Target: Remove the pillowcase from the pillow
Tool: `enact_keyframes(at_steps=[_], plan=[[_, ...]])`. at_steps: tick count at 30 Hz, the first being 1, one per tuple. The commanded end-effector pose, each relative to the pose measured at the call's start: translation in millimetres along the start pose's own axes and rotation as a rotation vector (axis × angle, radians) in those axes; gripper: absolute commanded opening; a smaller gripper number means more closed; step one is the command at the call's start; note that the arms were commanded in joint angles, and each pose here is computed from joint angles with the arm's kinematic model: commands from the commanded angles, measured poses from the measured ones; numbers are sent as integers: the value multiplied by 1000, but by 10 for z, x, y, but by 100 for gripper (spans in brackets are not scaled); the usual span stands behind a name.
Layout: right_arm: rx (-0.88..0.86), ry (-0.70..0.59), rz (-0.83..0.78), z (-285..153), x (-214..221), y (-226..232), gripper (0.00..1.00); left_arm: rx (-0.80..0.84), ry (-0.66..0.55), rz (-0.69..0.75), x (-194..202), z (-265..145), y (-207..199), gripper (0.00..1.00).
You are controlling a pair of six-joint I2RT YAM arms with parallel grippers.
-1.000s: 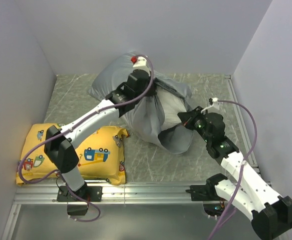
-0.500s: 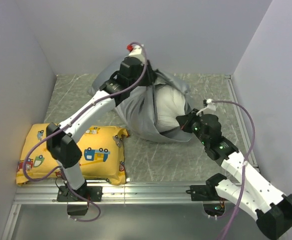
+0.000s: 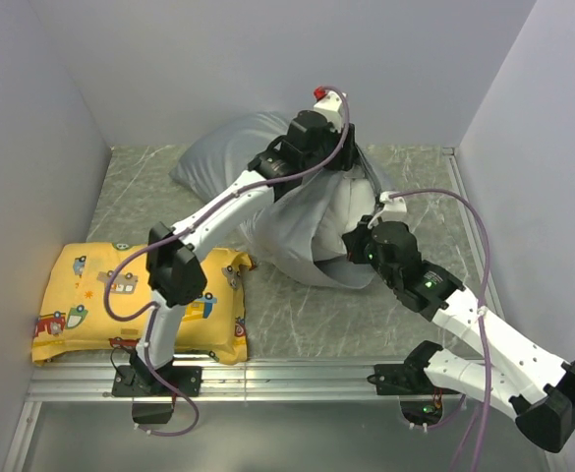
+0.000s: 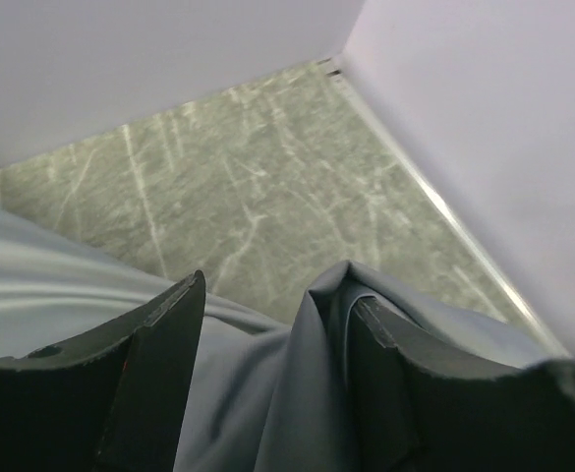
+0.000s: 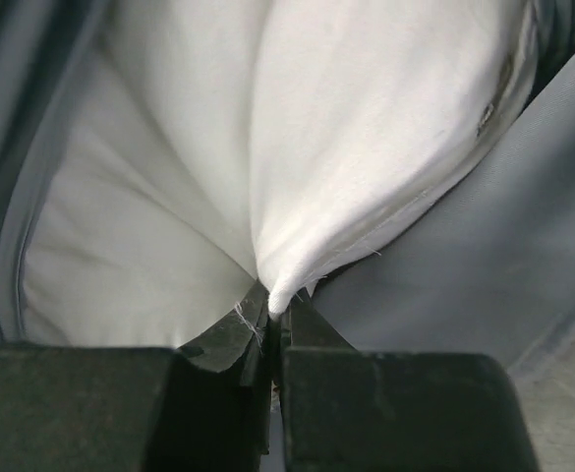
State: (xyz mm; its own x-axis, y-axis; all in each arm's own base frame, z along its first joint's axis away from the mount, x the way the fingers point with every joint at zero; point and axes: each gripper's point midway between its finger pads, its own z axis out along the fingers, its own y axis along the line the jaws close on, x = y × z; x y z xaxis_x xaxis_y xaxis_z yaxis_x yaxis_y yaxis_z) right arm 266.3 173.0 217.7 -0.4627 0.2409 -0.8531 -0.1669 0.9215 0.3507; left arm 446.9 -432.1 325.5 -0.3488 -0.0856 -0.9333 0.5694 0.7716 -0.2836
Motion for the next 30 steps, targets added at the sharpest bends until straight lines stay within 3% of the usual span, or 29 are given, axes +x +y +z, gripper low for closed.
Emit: enact_keyframes(at_steps=[1,6,10,14,17,18,20,23,25,30], plan=[[-62,-47,-53,-214,-230,174,0,-132,-141,26,-429,110,293,61],[-44,-115,-38,-440,-429,94,0,-364,-104,-88,-298,163,1199,52],[-20,-181,-12,-652,-626,7,0,-564,-99,-168,-202,-90,2101,49],[3,-250,15,-839,-848,-53,0,-619,-49,-245,-55,-261,2553,45],[29,-233,11,-748,-848,-40,0,-413,-77,-209,-216,-209,2136,59],[27,-227,19,-709,-842,-13,0,-365,-93,-194,-299,-220,1979,67],[1,-208,32,-597,-799,82,0,-192,-115,-153,-511,-240,1435,76],[1,-213,65,-475,-804,138,0,-52,-110,-87,-664,-324,789,81],[-8,-229,82,-463,-859,177,0,-11,-119,-27,-734,-467,389,86],[-44,-307,113,-626,-1135,251,0,-33,-143,-15,-822,-916,26,95]])
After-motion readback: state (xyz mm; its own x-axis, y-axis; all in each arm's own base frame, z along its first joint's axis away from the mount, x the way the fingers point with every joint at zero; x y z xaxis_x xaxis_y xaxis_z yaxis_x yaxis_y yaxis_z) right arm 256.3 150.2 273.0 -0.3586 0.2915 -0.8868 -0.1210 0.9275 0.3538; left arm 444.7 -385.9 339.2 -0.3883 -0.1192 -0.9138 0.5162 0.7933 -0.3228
